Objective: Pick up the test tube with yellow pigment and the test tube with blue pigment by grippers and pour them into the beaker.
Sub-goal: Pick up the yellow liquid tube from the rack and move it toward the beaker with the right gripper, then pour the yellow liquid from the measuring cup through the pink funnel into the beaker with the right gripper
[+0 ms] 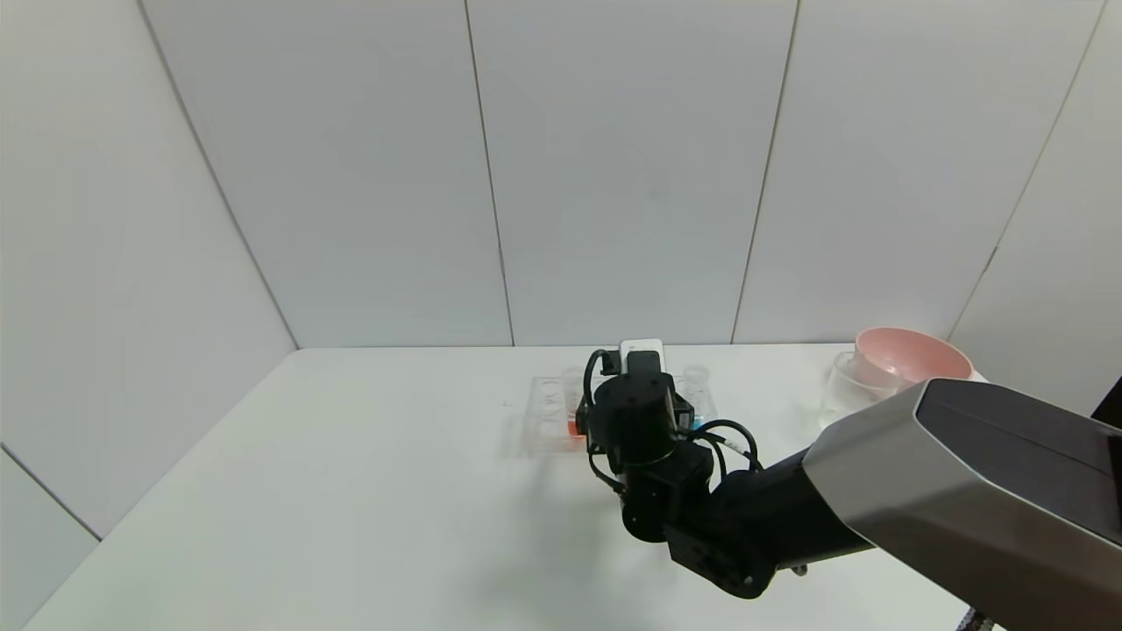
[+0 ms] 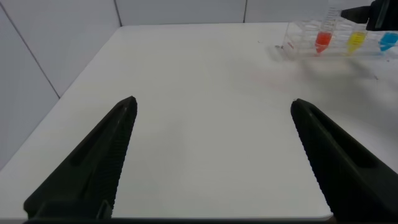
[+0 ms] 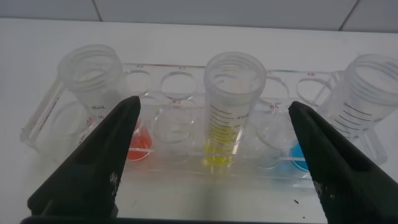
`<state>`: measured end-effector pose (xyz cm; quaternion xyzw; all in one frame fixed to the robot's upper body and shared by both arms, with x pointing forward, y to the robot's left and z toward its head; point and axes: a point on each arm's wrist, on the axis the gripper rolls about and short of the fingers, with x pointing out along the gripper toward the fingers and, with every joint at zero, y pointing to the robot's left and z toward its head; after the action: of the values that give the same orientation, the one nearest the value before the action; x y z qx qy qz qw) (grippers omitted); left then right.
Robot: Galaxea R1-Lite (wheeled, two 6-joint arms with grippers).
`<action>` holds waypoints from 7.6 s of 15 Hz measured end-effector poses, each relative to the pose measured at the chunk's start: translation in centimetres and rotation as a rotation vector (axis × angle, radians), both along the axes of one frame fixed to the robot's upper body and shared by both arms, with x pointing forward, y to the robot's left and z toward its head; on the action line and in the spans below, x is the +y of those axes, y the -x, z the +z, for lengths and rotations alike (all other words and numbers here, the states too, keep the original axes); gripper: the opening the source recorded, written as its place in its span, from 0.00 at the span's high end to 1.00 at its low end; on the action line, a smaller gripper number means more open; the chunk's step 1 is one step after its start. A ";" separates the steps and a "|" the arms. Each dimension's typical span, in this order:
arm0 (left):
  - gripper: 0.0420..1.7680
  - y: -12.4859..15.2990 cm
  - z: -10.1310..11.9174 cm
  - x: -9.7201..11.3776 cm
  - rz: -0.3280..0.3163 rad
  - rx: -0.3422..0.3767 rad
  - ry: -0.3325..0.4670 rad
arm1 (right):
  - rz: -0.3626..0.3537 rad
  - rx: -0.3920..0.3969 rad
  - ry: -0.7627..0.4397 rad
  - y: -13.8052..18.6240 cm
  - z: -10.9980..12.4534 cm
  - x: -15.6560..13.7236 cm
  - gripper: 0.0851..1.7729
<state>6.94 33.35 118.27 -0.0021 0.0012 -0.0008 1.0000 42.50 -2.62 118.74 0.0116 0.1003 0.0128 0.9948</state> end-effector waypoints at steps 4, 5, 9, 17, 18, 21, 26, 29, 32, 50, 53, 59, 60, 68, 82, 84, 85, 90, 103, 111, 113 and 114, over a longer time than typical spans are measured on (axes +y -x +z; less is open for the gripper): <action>0.00 0.0 0.0 0.0 0.000 0.000 0.000 | -0.010 -0.008 0.006 -0.6 0.2 -0.3 0.29; 0.00 0.0 0.0 0.0 0.000 0.000 0.000 | -0.010 -0.004 0.011 -0.6 0.1 -0.3 0.38; 0.00 0.0 0.0 0.0 0.000 0.000 0.000 | -0.010 -0.001 0.018 -0.6 -0.3 -0.4 0.69; 0.00 0.0 0.0 0.0 0.000 0.000 0.000 | -0.017 -0.003 0.013 -1.3 -0.8 -0.6 0.76; 0.00 0.0 0.0 0.0 0.000 0.000 0.000 | -0.016 -0.004 0.012 -1.2 -0.7 -0.7 0.76; 0.00 0.0 0.0 0.0 0.000 0.000 0.000 | -0.014 -0.017 0.005 -0.8 0.6 -1.0 0.76; 0.00 0.0 0.0 0.0 0.000 0.000 0.000 | 0.006 -0.078 -0.015 0.6 4.6 -1.3 0.76; 0.00 0.0 0.0 0.0 0.000 0.000 0.000 | 0.020 -0.103 -0.036 1.4 6.3 -1.2 0.76; 0.00 0.0 0.0 0.0 0.000 0.000 0.000 | 0.032 -0.119 -0.028 1.9 7.3 -1.2 0.76; 0.00 0.0 0.0 0.0 0.000 0.000 0.000 | 0.620 0.126 0.060 6.2 14.7 -24.2 0.76; 0.00 0.0 0.0 0.0 0.000 0.000 0.000 | 0.648 0.058 0.117 6.3 15.5 -31.3 0.76; 0.00 0.0 0.0 0.0 0.000 0.000 0.000 | 0.560 0.050 0.188 2.2 17.5 -39.3 0.76; 0.00 0.0 0.0 0.0 0.000 0.000 0.000 | 0.558 0.073 0.206 1.5 17.9 -40.2 0.76; 0.00 0.0 0.0 0.0 0.000 0.000 0.000 | 0.655 0.264 0.467 -4.2 16.8 -43.6 0.76; 0.00 0.0 0.0 0.0 0.000 0.000 0.000 | 0.631 0.458 0.741 -6.0 15.8 -37.7 0.76; 0.00 0.0 0.0 0.0 0.000 0.000 0.000 | 0.620 0.464 0.772 -6.2 15.9 -36.9 0.76; 0.00 0.0 0.0 0.0 0.000 0.000 0.000 | 0.606 0.466 0.791 -6.3 16.0 -36.6 0.76; 0.00 0.0 0.0 0.0 0.000 0.000 0.000 | 0.578 0.519 0.936 -6.4 15.9 -36.4 0.76; 0.00 0.0 0.0 0.0 0.000 0.000 0.000 | 0.578 0.691 1.120 -5.9 15.4 -33.6 0.76; 0.00 0.0 0.0 0.0 -0.001 0.000 0.000 | 0.538 0.760 1.206 -6.7 14.4 -32.1 0.76; 0.00 0.0 0.0 0.0 0.000 0.000 0.000 | 0.520 0.776 1.235 -6.9 14.2 -31.6 0.76; 0.00 0.0 0.0 0.0 0.000 0.000 0.000 | 0.511 0.781 1.247 -7.0 14.2 -31.3 0.76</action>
<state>6.94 33.35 118.27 -0.0021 0.0012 -0.0008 1.0000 49.47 -33.96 132.93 -0.5698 0.4317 0.1777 0.6763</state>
